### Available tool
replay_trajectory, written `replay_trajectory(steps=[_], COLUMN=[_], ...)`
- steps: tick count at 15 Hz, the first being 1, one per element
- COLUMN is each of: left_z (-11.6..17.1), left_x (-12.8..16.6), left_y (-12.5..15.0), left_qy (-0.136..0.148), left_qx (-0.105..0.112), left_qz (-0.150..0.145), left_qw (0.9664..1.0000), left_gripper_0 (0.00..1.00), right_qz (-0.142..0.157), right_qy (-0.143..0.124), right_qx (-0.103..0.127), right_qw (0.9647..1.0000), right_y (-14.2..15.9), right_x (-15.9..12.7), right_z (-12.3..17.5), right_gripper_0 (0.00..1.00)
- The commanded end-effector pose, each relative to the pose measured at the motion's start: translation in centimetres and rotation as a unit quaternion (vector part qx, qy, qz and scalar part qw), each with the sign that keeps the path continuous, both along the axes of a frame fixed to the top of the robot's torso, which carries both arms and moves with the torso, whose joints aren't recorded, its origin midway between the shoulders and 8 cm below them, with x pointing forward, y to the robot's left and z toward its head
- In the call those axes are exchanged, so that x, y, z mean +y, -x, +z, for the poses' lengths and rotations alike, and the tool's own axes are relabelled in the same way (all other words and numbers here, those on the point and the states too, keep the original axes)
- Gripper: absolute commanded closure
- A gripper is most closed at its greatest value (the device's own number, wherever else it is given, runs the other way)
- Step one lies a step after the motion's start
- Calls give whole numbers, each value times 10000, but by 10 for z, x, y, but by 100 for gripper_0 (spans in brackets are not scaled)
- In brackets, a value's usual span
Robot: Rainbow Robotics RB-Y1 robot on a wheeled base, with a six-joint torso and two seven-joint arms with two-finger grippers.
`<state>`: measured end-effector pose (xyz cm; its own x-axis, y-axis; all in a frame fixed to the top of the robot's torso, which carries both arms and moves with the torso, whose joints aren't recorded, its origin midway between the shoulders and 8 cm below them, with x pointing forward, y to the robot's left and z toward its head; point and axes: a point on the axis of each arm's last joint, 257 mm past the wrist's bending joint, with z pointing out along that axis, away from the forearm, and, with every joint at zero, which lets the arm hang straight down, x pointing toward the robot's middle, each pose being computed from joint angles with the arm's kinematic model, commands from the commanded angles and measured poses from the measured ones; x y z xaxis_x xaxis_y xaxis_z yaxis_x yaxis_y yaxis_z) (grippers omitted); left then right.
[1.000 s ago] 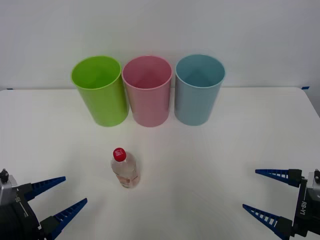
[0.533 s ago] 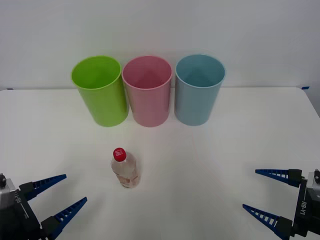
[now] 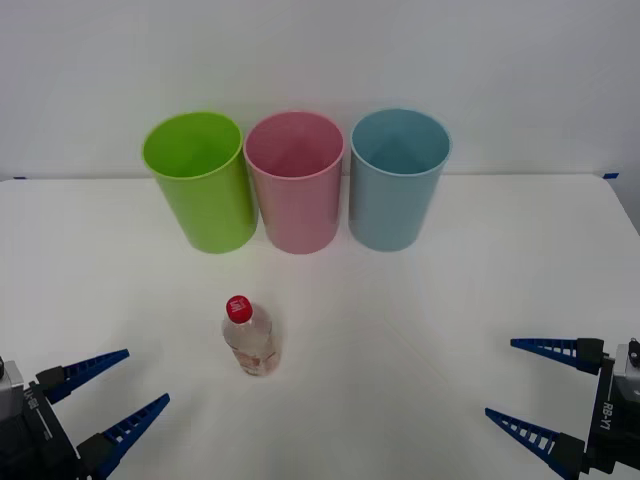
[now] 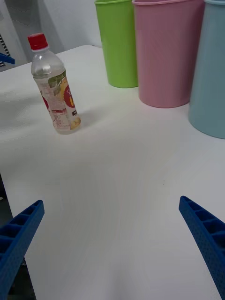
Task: Put cans in the blue bin and PET bottles in the pink bin and trash in the green bin.
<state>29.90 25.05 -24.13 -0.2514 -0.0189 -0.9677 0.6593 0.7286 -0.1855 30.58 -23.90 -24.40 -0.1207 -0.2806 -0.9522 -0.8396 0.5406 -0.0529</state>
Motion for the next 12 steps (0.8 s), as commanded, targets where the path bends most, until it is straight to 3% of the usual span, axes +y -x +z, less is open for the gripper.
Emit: replay_trajectory(steps=[1,12], left_z=[-6,-21], left_x=[0,-20], left_y=[-7,-5], left_qy=[70,33], left_qx=[-256,-856], left_qz=[-5,-155], left_qw=[9996,9962], left_gripper_0=[0,0], right_qz=[0,0], right_qy=[0,0], right_qx=[0,0], right_qw=[10000,10000], right_y=[0,0], right_x=[0,0], right_z=[0,0], right_gripper_0=[0,0])
